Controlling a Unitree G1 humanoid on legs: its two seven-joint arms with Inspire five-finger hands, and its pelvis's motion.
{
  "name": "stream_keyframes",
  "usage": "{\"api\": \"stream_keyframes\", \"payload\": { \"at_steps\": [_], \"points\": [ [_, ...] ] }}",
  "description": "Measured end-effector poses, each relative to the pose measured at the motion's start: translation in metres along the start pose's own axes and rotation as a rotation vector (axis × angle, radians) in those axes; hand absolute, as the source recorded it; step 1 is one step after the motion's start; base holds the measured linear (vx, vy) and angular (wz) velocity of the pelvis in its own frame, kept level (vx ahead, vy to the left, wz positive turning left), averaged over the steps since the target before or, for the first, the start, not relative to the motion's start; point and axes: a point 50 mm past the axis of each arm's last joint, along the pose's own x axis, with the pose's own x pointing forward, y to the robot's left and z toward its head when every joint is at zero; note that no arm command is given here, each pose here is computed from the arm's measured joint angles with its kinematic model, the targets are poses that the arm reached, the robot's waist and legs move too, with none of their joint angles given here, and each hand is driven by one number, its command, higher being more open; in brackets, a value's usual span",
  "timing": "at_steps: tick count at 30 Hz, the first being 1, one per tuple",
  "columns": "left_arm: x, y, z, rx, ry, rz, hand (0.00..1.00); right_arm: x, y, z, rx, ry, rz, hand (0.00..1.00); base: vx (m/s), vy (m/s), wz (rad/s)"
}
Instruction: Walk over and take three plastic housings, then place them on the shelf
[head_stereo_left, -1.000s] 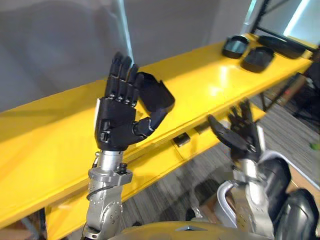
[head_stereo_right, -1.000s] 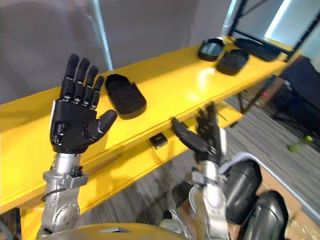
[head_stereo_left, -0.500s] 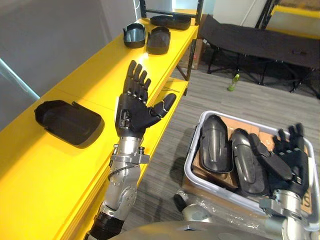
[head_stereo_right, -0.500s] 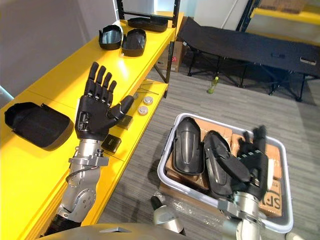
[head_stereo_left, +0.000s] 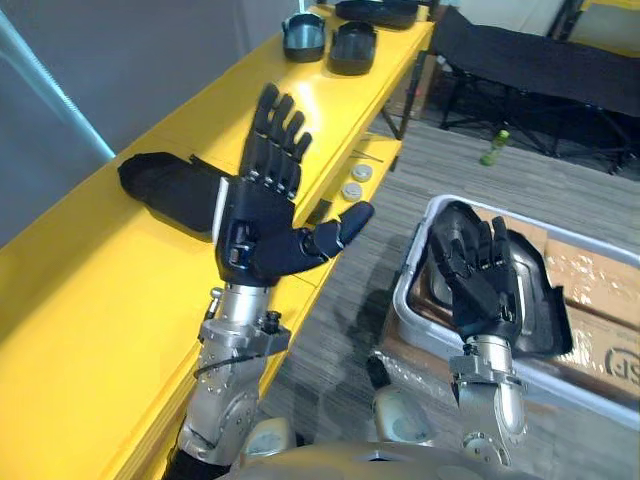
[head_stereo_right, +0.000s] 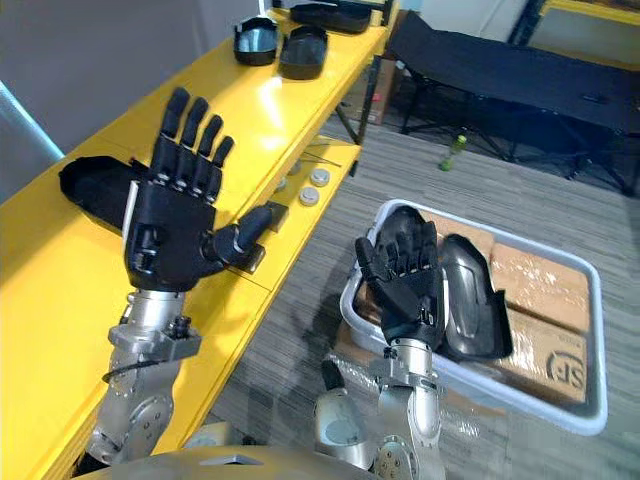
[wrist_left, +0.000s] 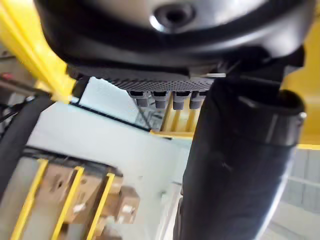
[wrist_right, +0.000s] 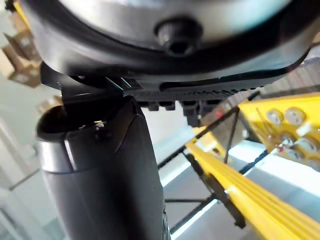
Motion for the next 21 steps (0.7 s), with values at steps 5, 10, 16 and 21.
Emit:
{"api": "stream_keyframes", "payload": {
  "at_steps": [5, 10, 16, 21],
  "points": [
    [-0.003, 0.004, -0.015, -0.010, 0.080, 0.000, 1.00, 0.018, 0.037, -0.018, -0.014, 0.025, 0.144, 1.00, -0.03, -0.054, -0.41],
    [0.008, 0.007, -0.024, -0.113, 0.092, 0.000, 1.00, 0.018, 0.034, -0.033, -0.035, 0.076, 0.072, 1.00, -0.04, -0.369, -0.17],
    [0.022, -0.019, -0.044, -0.231, 0.161, -0.002, 1.00, 0.008, -0.018, -0.021, -0.227, 0.122, -0.053, 1.00, -0.05, -0.506, -0.13],
    [0.009, -0.034, -0.063, -0.251, 0.300, -0.051, 1.00, 0.003, -0.046, -0.005, -0.302, 0.111, -0.147, 1.00, -0.08, -0.221, -0.27]
  ]
}}
